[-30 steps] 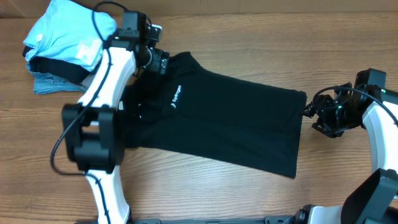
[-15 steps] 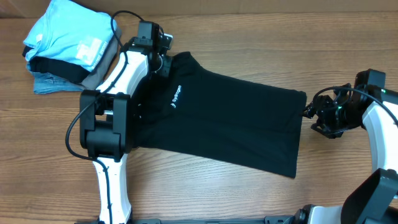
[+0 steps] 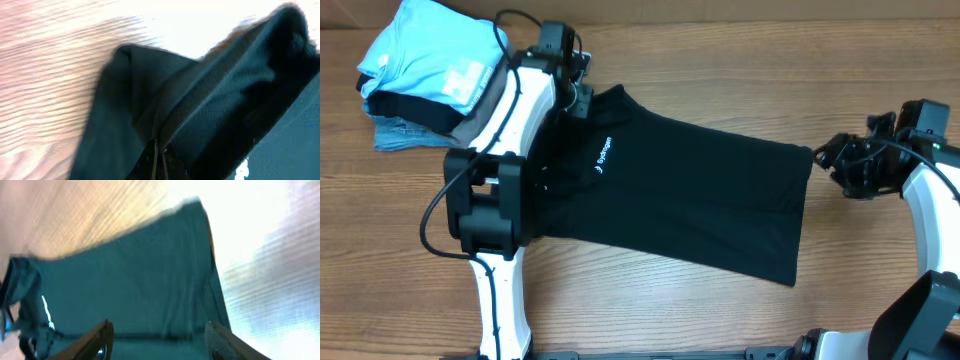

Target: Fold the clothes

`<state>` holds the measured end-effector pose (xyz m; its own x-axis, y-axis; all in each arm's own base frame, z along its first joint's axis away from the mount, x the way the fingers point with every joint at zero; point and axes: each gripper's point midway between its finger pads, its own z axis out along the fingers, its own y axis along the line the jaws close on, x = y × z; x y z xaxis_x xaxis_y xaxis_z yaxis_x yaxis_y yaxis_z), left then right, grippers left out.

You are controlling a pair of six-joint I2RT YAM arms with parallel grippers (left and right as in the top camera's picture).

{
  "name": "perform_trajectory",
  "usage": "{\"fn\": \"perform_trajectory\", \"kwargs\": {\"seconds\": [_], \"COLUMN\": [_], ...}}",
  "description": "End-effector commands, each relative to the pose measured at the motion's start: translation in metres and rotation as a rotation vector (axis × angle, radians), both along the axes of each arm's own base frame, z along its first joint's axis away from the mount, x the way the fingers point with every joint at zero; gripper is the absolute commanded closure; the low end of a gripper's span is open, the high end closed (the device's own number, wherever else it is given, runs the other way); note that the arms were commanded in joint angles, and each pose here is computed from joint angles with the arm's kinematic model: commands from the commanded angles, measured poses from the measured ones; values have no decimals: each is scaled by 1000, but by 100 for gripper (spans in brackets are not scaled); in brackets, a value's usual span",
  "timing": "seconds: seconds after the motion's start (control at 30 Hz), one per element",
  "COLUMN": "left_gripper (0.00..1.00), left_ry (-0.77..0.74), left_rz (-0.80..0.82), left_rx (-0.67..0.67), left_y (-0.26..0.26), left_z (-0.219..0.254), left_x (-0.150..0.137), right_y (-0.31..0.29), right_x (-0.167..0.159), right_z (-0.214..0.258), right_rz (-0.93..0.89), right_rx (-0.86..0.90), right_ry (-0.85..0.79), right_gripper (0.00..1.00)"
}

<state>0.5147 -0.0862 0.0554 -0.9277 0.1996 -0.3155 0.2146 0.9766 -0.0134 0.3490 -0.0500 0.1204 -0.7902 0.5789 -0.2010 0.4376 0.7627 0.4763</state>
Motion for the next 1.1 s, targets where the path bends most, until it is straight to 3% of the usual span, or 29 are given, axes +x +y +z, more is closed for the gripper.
{"fn": "perform_trajectory", "kwargs": {"seconds": [0.0, 0.2, 0.6, 0.77, 0.93, 1.07], "left_gripper": [96, 96, 96, 96, 96, 96], "left_ry": [-48, -41, 7, 19, 37, 64], "left_rz": [47, 49, 47, 50, 67, 65], "left_rx": [55, 58, 65, 80, 140, 137], "left_y": [15, 16, 18, 21, 33, 33], "left_z": [33, 62, 67, 67, 69, 77], "left_x": [13, 9, -4, -7, -13, -21], "right_y": [-14, -33, -19, -10, -6, 1], "right_x": [16, 37, 64, 69, 70, 74], "right_z": [3, -28, -106, -108, -100, -77], "right_rz": [-22, -47, -10, 12, 46, 69], "right_rx": [-59, -122, 39, 95, 120, 159], "right_ry": [-45, -32, 3, -17, -41, -98], "right_gripper": [38, 38, 41, 62, 96, 96]}}
